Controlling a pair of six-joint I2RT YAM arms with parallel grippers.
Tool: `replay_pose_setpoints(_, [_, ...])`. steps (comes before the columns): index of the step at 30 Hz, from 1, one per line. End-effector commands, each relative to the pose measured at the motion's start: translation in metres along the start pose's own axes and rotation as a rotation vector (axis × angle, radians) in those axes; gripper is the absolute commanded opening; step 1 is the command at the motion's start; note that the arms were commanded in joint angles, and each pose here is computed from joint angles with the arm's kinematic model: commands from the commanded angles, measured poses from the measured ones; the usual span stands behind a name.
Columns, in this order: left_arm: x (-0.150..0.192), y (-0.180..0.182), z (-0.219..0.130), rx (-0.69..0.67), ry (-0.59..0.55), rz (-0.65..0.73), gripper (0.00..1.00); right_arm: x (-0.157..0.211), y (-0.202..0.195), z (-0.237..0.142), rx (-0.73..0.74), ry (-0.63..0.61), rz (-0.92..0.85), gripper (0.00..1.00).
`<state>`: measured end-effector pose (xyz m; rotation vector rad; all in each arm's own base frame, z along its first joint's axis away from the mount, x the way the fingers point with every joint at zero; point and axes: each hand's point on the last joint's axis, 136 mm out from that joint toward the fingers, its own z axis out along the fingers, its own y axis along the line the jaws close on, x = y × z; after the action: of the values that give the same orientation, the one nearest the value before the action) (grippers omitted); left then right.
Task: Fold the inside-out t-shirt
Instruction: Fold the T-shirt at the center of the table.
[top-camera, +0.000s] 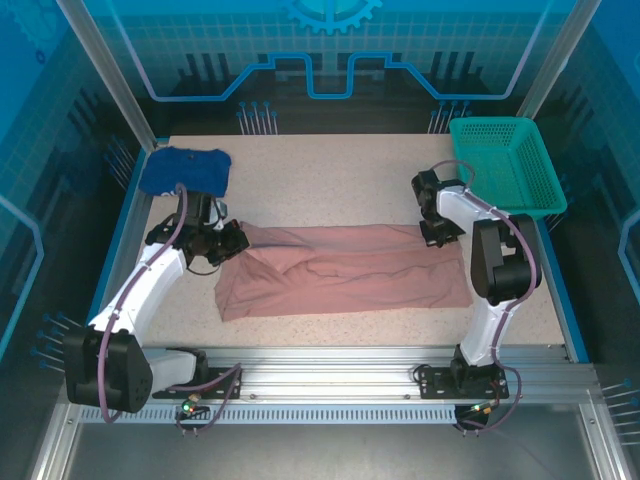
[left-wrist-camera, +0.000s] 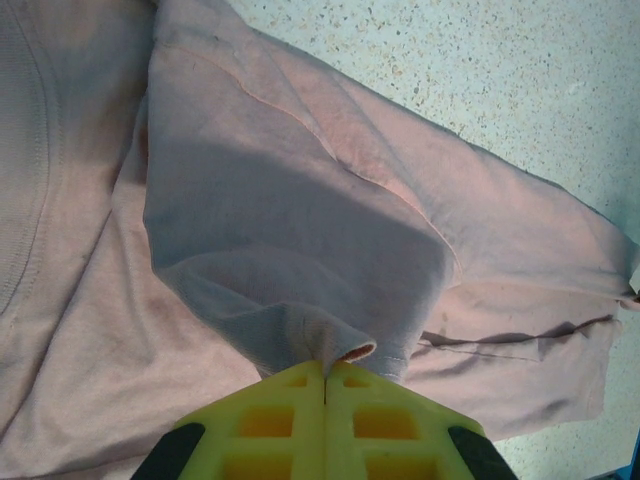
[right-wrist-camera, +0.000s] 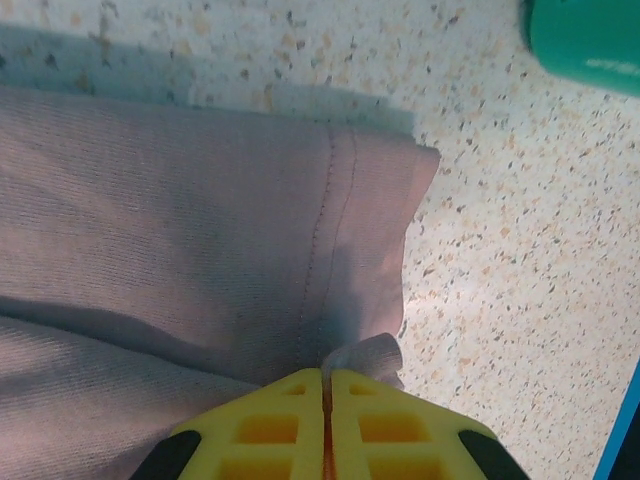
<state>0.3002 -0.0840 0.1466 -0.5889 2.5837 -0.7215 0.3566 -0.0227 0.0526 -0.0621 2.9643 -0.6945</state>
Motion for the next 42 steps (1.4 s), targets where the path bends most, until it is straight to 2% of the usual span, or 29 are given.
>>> replay_pose_setpoints(1, [0.008, 0.002, -0.005, -0.01, 0.01, 0.03, 0.0, 0.01, -0.005, -0.01, 0.019, 0.008, 0.011, 0.09])
replay_pose_setpoints(14, [0.012, 0.006, -0.002, -0.014, 0.017, 0.021, 0.0, 0.019, -0.004, -0.004, 0.039, 0.038, 0.003, 0.12])
replay_pose_setpoints(18, [0.015, 0.009, 0.001, -0.013, 0.027, 0.011, 0.0, 0.023, 0.0, -0.003, 0.028, 0.047, 0.004, 0.2])
replay_pose_setpoints(23, [0.018, 0.011, 0.006, -0.011, 0.039, 0.002, 0.0, 0.026, 0.007, -0.02, -0.031, 0.004, 0.031, 0.29])
replay_pose_setpoints(27, [0.018, 0.009, 0.006, -0.007, 0.037, 0.006, 0.0, 0.013, 0.015, -0.038, -0.137, -0.077, 0.086, 0.36])
replay_pose_setpoints(30, [0.018, 0.009, 0.005, -0.007, 0.034, 0.007, 0.0, 0.001, 0.021, -0.038, -0.179, -0.1, 0.108, 0.4])
replay_pose_setpoints(35, [0.018, 0.009, 0.006, -0.002, 0.036, 0.008, 0.0, -0.007, 0.024, -0.016, -0.198, -0.046, 0.123, 0.38])
replay_pose_setpoints(42, [0.02, 0.01, 0.006, -0.01, 0.044, 0.006, 0.0, 0.03, 0.027, 0.01, -0.188, 0.081, 0.132, 0.29])
